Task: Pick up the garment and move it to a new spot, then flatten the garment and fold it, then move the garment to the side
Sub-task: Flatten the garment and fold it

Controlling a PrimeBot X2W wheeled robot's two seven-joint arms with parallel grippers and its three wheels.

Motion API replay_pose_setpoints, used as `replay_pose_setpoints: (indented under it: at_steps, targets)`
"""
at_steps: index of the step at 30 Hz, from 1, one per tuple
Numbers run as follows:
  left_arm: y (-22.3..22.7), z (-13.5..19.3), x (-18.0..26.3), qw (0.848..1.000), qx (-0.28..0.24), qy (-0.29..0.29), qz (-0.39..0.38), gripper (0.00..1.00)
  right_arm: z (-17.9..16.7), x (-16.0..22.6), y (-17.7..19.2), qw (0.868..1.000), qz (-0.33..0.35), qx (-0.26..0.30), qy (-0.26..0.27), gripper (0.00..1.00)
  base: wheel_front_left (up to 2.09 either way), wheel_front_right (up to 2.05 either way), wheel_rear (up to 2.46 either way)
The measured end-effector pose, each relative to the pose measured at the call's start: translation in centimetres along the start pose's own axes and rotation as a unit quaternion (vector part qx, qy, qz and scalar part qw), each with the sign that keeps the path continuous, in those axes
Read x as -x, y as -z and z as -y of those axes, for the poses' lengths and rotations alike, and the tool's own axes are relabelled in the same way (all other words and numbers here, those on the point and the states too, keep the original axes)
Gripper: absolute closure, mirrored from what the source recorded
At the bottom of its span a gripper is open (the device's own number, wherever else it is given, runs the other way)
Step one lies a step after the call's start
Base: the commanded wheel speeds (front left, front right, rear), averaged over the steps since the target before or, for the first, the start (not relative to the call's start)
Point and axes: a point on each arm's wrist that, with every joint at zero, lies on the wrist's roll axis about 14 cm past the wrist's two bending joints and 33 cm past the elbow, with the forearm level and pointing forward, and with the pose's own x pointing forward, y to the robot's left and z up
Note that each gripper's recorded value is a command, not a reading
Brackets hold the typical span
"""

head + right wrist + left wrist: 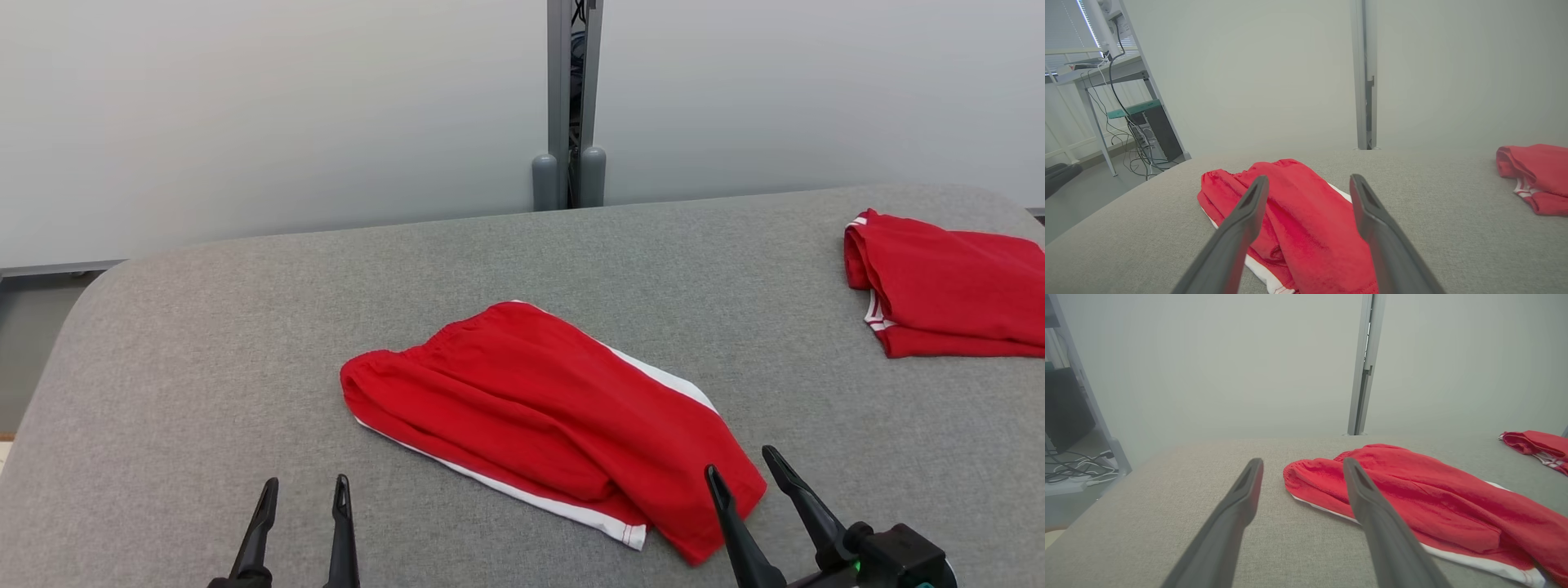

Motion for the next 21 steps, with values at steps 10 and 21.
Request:
replay_pose_setpoints:
  at_steps: [10, 21]
  targets:
    - [0.0, -1.1, 0.7, 1.000, -0.005, -0.013, 0.002, 0.00, -1.7, -0.4, 1.5, 0.999, -0.026, 0.004, -0.036, 0.00, 0.00, 0.00, 0.00]
    - [0.8, -1.5, 1.3, 1.000, -0.002, -0.017, -0.012, 0.00, -6.0, -1.4, 8.3, 0.977, -0.137, 0.060, -0.149, 0.00, 0.00, 0.00, 0.00]
